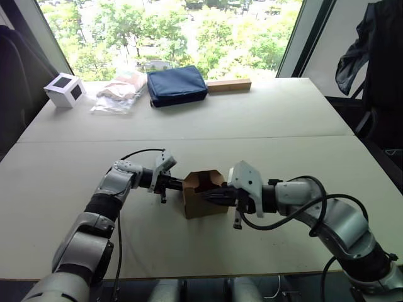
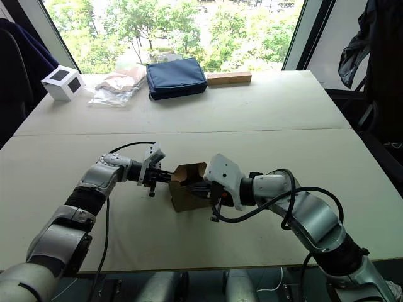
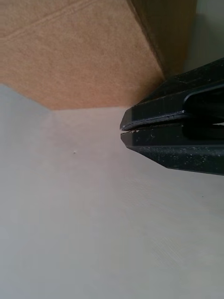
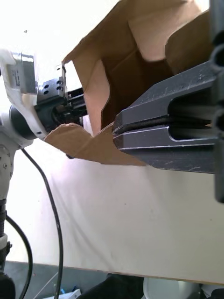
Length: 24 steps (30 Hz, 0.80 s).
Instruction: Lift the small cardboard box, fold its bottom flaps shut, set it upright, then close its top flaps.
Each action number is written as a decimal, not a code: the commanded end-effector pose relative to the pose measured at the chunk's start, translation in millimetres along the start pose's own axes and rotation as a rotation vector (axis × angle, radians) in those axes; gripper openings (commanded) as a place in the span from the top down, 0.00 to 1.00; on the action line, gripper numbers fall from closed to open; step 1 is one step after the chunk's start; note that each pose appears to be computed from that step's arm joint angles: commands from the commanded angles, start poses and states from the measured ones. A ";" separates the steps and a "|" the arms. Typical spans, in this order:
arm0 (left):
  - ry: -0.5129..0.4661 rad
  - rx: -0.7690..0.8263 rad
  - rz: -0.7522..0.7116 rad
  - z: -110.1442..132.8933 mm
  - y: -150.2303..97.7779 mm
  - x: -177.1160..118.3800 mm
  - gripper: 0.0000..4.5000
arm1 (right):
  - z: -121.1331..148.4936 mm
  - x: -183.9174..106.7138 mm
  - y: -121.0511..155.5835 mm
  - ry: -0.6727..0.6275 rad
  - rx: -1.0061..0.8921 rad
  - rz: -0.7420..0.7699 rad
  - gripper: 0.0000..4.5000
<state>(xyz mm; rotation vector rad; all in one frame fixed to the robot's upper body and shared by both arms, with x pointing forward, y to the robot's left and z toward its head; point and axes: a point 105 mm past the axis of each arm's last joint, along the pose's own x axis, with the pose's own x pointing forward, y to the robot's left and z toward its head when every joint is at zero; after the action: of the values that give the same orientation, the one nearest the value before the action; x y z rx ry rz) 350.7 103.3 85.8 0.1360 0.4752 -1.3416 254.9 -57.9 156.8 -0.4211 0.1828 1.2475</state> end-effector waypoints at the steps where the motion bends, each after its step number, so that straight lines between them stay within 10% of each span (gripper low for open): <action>1: -0.045 0.043 0.004 16.0 0.0 -3.5 0.99 | -0.3 0.5 -5.2 0.011 -0.043 -0.014 1.00; 15: -0.085 0.079 0.137 27.3 5.9 -48.6 0.99 | -7.5 15.8 -5.2 -0.002 -0.001 0.012 1.00; 24: -0.108 0.084 0.026 51.5 -74.4 -81.8 0.99 | -5.6 9.2 -16.8 -0.033 0.018 -0.010 1.00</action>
<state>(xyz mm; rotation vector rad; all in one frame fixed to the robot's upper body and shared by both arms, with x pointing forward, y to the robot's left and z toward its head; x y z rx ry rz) 293.8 151.5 160.6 0.1322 0.3698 -1.2835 273.0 -55.6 141.6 -0.3900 0.2139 1.2404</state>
